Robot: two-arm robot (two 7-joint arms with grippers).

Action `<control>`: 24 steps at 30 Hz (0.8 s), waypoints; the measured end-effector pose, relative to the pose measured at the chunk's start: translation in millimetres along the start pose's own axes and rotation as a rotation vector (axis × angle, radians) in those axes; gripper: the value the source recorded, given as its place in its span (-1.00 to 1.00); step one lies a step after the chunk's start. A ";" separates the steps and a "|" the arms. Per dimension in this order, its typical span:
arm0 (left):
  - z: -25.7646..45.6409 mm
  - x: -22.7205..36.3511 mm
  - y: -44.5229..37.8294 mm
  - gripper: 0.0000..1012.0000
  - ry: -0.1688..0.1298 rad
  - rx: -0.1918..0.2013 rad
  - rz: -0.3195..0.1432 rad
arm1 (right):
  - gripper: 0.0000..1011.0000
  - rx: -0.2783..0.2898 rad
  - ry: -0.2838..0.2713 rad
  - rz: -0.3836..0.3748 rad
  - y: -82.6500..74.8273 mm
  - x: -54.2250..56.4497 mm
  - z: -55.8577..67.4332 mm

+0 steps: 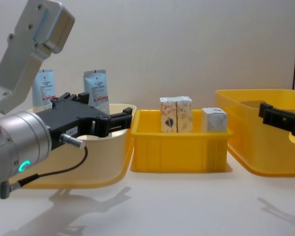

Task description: Bimanual collaborative sorting of washing and personal care products

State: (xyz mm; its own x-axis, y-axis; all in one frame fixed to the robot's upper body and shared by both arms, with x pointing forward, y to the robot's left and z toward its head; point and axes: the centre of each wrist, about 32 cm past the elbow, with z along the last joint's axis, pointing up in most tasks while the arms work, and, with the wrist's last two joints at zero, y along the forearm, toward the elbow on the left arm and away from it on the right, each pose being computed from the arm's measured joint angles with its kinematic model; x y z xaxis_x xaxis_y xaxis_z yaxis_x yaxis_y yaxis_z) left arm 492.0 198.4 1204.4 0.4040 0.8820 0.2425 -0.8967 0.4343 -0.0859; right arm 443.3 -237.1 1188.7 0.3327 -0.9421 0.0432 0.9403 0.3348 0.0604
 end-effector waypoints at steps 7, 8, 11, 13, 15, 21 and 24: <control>0.0 0.0 0.0 0.98 0.000 0.000 0.000 | 0.98 0.000 0.000 0.000 0.0 0.0 0.0; 0.0 0.0 0.0 0.98 0.000 0.000 0.000 | 0.98 0.000 0.000 0.000 0.0 0.0 0.0; 0.0 0.0 0.0 0.98 0.000 0.000 0.000 | 0.98 0.000 0.000 0.000 0.0 0.0 0.0; 0.0 0.0 0.0 0.98 0.000 0.000 0.000 | 0.98 0.000 0.000 0.000 0.0 0.0 0.0; 0.0 0.0 0.0 0.98 0.000 0.000 0.000 | 0.98 0.000 0.000 0.000 0.0 0.0 0.0; 0.0 0.0 0.0 0.98 0.000 0.000 0.000 | 0.98 0.000 0.000 0.000 0.0 0.0 0.0; 0.0 0.0 0.0 0.98 0.000 0.000 0.000 | 0.98 0.000 0.000 0.000 0.0 0.0 0.0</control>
State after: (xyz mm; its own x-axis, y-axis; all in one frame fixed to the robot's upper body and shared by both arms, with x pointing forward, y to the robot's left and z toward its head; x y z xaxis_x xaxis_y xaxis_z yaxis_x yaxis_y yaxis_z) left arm 492.0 198.4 1204.4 0.4039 0.8821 0.2424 -0.8967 0.4342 -0.0859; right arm 443.3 -237.1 1188.7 0.3327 -0.9421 0.0432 0.9403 0.3348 0.0603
